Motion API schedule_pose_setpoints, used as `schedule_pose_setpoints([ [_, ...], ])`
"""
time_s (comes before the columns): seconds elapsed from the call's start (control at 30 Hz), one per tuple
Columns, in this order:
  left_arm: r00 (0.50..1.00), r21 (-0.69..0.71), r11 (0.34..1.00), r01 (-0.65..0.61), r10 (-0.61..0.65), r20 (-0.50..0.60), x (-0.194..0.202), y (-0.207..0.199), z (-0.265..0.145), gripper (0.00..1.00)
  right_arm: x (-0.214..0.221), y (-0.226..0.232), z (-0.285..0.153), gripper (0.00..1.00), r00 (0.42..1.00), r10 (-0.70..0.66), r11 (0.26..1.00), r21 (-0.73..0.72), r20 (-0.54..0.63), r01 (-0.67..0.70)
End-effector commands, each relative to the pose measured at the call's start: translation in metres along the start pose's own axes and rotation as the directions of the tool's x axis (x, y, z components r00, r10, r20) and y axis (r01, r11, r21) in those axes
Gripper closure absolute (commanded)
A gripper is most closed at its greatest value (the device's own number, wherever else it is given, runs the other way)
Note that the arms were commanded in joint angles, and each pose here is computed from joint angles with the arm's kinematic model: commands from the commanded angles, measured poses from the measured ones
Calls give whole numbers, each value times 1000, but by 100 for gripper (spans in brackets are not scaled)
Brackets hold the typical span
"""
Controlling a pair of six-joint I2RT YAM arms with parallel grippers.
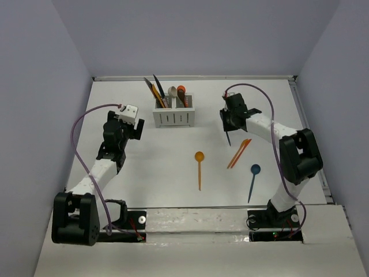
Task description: Sort the eating utensils into containers
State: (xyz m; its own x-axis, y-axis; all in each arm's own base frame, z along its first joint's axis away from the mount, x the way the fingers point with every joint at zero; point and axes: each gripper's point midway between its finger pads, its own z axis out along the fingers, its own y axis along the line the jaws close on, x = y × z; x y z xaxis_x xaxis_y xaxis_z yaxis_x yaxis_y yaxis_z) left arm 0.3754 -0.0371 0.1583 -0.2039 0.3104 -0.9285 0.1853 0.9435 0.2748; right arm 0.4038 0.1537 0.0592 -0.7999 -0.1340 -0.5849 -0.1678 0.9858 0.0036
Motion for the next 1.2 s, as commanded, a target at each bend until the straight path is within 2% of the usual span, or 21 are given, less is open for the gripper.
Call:
schedule_pose_setpoints([
  [0.0,1000,-109,994,31,-31,-1,12,45,-13,1,-102,5,-71,100,916,73,996,-73,395,-47],
  [0.17,988,-137,979,152,-148,38,19,68,-15,2,-147,35,-115,100,830,37,995,-95,556,19],
  [0.2,986,-139,977,160,-152,68,13,71,-15,3,-167,44,-132,100,781,38,995,-98,623,30],
  [0.27,980,-138,974,180,-166,107,9,70,-17,3,-186,92,-159,100,694,-16,983,-117,720,144],
  [0.3,977,-139,973,186,-169,129,5,70,-19,3,-210,114,-180,100,594,-15,975,-120,804,187],
  [0.37,967,-136,969,206,-180,178,1,68,-24,4,-219,172,-203,100,470,-56,937,-116,881,328],
  [0.4,965,-136,969,207,-180,189,1,68,-25,4,-232,196,-222,100,372,-11,912,-143,928,385],
  [0.53,959,-116,969,217,-190,209,4,62,-27,5,-249,269,-204,100,281,22,834,-172,959,524],
  [0.67,959,-79,978,193,-171,225,8,52,-29,5,-262,316,-147,100,267,-13,801,-150,964,580],
  [0.77,959,-75,979,191,-169,227,8,51,-29,5,-264,331,-115,100,275,-64,791,-119,959,600],
  [0.9,960,-73,979,188,-168,222,10,51,-28,4,-266,330,-94,100,257,-121,805,-56,959,590],
  [0.97,960,-69,980,189,-170,221,11,49,-28,3,-267,324,-85,100,267,-140,827,-36,954,562],
  [1.17,960,-70,980,187,-167,226,10,50,-28,1,-251,316,-72,100,291,-160,832,-30,943,554],
])
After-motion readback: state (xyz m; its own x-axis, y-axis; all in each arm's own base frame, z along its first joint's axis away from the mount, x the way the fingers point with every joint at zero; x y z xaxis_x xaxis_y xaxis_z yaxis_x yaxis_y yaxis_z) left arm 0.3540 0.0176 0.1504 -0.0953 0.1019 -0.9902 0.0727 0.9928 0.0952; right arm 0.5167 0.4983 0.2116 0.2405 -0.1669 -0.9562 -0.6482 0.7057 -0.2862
